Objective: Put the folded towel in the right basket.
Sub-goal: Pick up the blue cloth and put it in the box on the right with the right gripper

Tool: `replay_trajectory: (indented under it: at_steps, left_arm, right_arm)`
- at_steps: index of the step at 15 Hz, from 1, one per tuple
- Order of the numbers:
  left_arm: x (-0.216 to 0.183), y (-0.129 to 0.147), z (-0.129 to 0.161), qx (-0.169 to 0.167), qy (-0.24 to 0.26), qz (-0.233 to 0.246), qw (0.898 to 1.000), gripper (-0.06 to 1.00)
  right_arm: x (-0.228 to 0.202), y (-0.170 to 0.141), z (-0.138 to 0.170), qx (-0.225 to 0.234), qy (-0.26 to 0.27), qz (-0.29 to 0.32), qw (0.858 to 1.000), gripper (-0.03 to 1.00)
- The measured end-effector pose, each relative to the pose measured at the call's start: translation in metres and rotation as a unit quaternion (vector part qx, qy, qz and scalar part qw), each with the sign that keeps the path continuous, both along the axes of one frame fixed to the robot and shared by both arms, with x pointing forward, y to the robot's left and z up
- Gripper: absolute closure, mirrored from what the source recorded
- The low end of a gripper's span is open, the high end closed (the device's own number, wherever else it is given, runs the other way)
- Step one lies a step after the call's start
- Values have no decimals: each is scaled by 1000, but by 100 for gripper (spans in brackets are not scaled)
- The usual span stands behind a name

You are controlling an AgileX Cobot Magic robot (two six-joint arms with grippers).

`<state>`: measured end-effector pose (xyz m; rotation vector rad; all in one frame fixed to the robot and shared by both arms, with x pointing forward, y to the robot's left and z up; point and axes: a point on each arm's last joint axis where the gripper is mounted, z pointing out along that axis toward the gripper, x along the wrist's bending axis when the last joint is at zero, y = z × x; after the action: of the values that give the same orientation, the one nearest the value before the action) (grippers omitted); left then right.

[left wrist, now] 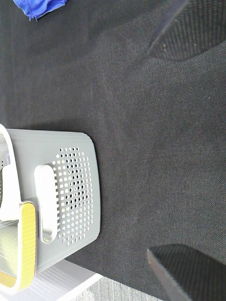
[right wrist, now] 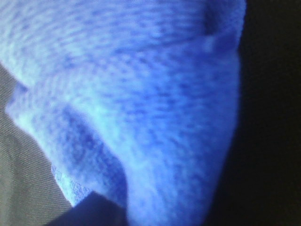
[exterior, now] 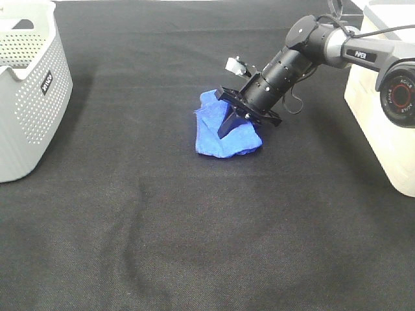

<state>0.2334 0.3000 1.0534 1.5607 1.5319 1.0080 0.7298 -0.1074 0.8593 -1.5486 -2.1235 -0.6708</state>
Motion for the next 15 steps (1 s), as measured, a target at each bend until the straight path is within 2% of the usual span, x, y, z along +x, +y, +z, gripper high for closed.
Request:
replay_trajectory:
  at_steps: [3, 4, 5, 8, 9, 10, 11, 12, 15]
  left_arm:
    - [0, 0, 0, 0, 0, 0, 1000, -5]
    - [0, 0, 0, 0, 0, 0, 1000, -5]
    - [0, 0, 0, 0, 0, 0, 1000, -5]
    - [0, 0, 0, 0, 0, 0, 1000, -5]
    - [0, 0, 0, 0, 0, 0, 1000, -5]
    - [0, 0, 0, 0, 0, 0, 1000, -5]
    - [0, 0, 0, 0, 0, 0, 1000, -5]
    - [0, 0, 0, 0, 0, 0, 1000, -5]
    - [0, 0, 0, 0, 0, 0, 1000, -5]
  right_arm:
    - [2, 1, 26, -12, -26, -1, 1000, 74]
    - [3, 0, 50, -16, -48, -6, 999, 74]
    - [0, -3, 94, -29, -90, -11, 995, 74]
    - [-18, -21, 193, -81, -202, -19, 976, 74]
    - [-18, -21, 193, -81, -202, -19, 976, 74]
    - [-29, -29, 229, -98, -245, -24, 964, 74]
    - [-45, -42, 272, -132, -299, -33, 945, 74]
    - [-58, -54, 300, -157, -333, -49, 929, 74]
    - [-78, -115, 352, -194, -374, -137, 897, 74]
